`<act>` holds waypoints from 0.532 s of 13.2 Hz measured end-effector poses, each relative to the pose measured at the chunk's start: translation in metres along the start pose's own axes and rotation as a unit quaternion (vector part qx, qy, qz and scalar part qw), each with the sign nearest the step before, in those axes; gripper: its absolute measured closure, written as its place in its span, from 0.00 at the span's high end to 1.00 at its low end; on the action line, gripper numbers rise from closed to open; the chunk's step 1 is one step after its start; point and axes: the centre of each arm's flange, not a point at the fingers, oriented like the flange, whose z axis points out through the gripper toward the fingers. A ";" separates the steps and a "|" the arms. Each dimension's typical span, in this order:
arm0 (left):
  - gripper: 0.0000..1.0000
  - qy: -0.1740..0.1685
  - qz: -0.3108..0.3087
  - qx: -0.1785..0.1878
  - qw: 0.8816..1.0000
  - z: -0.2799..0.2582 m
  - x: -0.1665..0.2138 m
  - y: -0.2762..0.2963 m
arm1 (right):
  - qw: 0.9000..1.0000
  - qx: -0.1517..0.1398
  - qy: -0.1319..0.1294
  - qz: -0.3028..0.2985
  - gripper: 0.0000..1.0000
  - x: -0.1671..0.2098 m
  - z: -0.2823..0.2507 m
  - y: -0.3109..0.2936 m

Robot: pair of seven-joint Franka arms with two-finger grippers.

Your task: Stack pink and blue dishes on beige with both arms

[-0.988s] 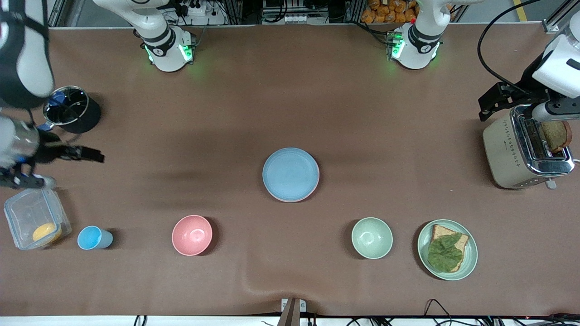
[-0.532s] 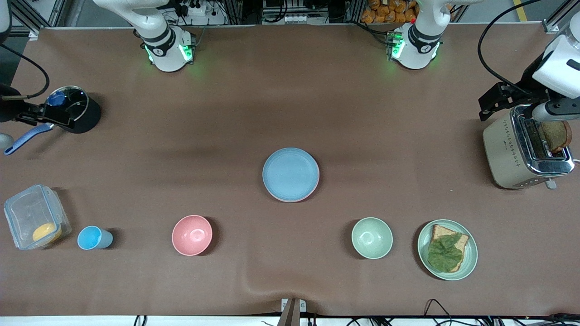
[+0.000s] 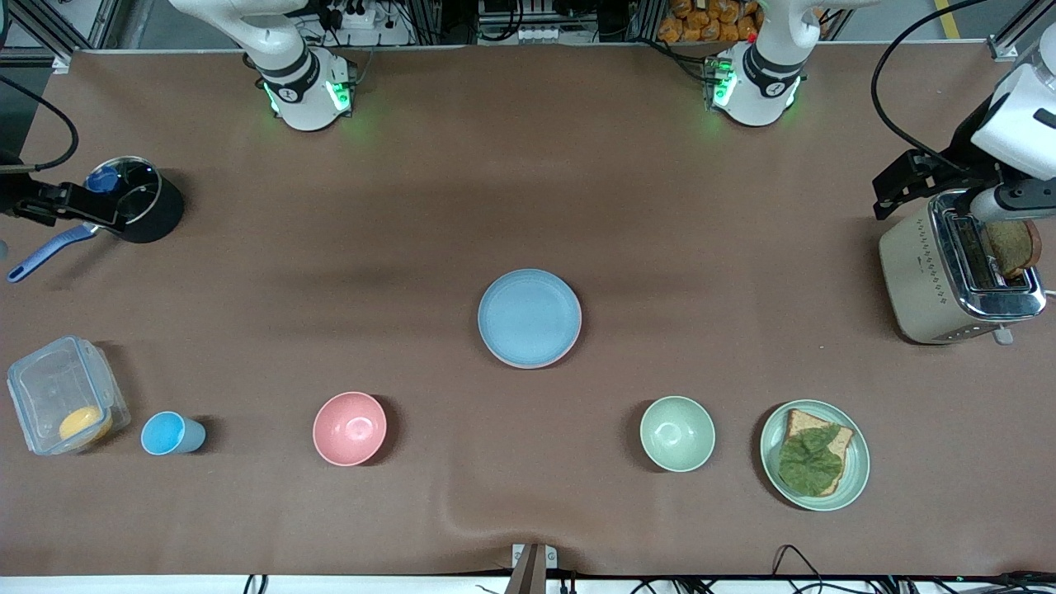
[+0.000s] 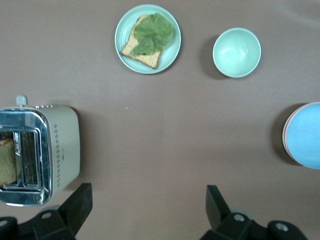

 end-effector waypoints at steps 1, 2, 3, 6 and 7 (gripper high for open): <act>1.00 -0.006 -0.001 -0.007 1.000 0.001 -0.001 0.000 | 1.000 0.000 0.001 -0.001 1.00 0.000 -0.001 -0.001; 1.00 -0.010 -0.003 -0.011 1.000 0.001 -0.001 -0.002 | 1.000 0.000 0.002 -0.001 1.00 0.000 -0.002 -0.001; 1.00 -0.011 -0.005 -0.011 1.000 0.002 -0.001 -0.003 | 1.000 0.000 0.003 -0.001 1.00 0.000 -0.002 -0.001; 1.00 -0.023 -0.013 -0.009 1.000 0.004 -0.003 -0.012 | 1.000 0.000 0.003 -0.001 1.00 0.000 -0.002 -0.001; 1.00 -0.024 -0.017 -0.009 1.000 0.004 -0.002 -0.017 | 1.000 -0.001 0.003 -0.001 1.00 0.000 -0.002 -0.001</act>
